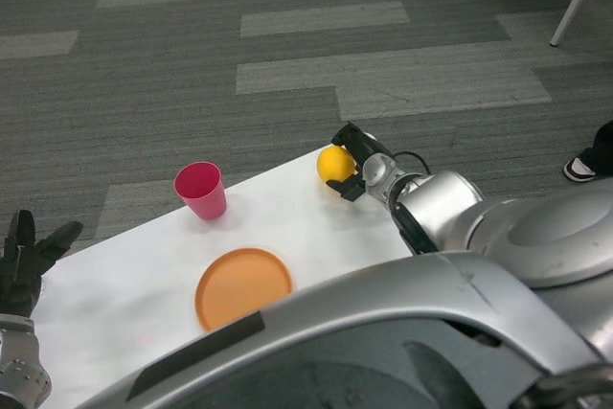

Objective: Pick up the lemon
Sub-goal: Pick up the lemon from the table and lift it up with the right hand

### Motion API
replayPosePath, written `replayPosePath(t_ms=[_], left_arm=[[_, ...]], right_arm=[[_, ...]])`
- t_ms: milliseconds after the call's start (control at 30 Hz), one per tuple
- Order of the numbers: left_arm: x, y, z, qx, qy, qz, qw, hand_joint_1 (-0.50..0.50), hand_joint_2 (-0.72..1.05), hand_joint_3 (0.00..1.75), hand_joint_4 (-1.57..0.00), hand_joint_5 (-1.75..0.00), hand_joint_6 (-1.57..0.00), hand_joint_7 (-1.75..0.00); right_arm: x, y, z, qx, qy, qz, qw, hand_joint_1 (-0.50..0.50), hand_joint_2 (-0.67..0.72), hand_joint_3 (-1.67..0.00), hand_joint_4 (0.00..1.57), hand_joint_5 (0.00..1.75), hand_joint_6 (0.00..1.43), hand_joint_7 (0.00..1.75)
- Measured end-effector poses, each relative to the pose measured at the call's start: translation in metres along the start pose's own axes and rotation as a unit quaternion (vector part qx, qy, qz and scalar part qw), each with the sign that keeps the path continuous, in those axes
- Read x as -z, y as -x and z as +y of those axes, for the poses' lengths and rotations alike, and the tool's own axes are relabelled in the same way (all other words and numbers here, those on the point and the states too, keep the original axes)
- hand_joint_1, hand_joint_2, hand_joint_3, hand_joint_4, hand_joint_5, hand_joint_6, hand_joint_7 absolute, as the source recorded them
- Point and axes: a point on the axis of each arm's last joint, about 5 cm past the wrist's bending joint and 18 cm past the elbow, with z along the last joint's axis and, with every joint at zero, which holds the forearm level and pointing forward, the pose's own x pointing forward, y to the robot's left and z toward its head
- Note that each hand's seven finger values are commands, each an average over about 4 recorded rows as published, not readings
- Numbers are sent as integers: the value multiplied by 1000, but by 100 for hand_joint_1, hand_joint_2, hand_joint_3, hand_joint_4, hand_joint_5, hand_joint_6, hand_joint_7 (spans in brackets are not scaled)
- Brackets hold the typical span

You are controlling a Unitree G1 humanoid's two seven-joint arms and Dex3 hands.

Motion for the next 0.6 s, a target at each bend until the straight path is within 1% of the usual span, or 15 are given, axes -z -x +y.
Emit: replayPosePath(t_ms=[67,133,200,300,367,467,567,600], left_arm=[[0,0,0,-1,1,0,1000,50,105,9,-4,0,0,0],[0,1,1,-2,1,0,1000,50,105,9,-4,0,0,0],[1,1,1,-2,1,0,1000,50,105,9,-4,0,0,0],[1,1,1,-3,1,0,1000,50,105,9,-4,0,0,0],[1,1,1,-3,1,0,1000,50,105,9,-4,0,0,0],[1,2,1,-3,0,0,1000,50,105,9,-4,0,0,0],[1,2,1,-3,0,0,1000,50,105,9,-4,0,0,0],[1,2,2,-3,0,0,1000,50,105,9,-4,0,0,0]], right_arm=[[3,2,0,0,-5,-5,1000,-42,-54,-143,6,175,43,154],[8,4,0,1,-11,-6,1000,-42,-54,-143,4,175,41,157],[12,6,-1,3,-18,-9,1000,-42,-54,-143,3,175,38,157],[17,10,-3,3,-33,-21,999,-42,-54,-137,2,175,31,154],[19,12,-4,1,-47,-33,998,-42,-54,-135,1,175,29,154],[21,17,-3,-7,-68,-54,996,-42,-54,-135,0,175,24,154],[22,23,-1,-19,-102,-84,991,-42,-54,-135,0,175,21,154],[21,25,0,-21,-116,-100,988,-42,-54,-137,0,175,20,154]])
